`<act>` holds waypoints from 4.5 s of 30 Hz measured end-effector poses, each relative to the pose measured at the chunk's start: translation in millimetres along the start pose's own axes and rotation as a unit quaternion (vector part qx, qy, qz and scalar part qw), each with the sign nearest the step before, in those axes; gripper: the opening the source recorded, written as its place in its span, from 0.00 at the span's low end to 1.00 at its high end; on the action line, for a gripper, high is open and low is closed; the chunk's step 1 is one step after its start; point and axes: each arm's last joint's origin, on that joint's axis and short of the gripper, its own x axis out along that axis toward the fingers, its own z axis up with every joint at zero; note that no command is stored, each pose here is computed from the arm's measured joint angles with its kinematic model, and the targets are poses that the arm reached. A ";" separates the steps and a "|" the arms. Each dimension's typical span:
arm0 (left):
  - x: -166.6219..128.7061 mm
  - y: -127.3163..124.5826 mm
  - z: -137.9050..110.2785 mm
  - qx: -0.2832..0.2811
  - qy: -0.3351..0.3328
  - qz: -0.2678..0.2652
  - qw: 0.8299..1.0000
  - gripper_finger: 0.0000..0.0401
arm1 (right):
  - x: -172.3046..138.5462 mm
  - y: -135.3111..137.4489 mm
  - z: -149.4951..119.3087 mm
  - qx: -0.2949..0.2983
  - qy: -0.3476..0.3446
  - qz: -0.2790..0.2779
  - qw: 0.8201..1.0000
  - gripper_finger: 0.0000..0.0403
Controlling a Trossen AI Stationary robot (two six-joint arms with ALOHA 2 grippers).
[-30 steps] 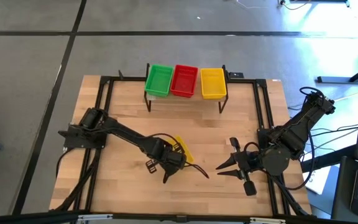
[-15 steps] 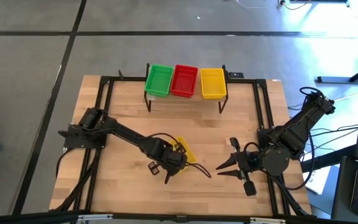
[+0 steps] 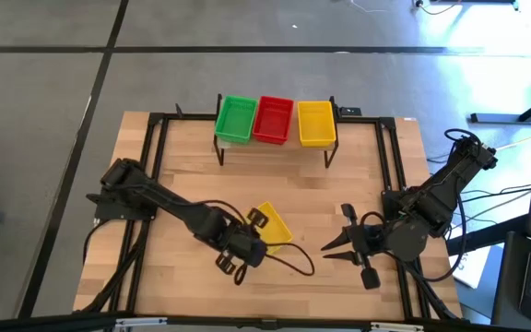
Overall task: Stack baskets on shelf by color
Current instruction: Stack the yellow bin on top of the yellow bins on the shelf
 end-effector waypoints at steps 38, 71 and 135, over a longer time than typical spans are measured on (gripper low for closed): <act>-182.7 13.8 -25.6 -0.382 -0.227 0.148 0.883 0.14 | 129.1 -122.4 -49.0 0.453 0.191 -0.220 0.842 0.17; -205.3 0.2 -32.5 -0.324 -0.249 0.131 0.903 0.14 | 202.8 -137.6 -107.8 0.432 0.258 -0.268 0.822 0.17; -199.9 20.3 -60.4 -0.272 -0.143 0.238 0.922 0.14 | 4.7 -204.4 98.7 0.407 0.013 -0.548 0.731 0.00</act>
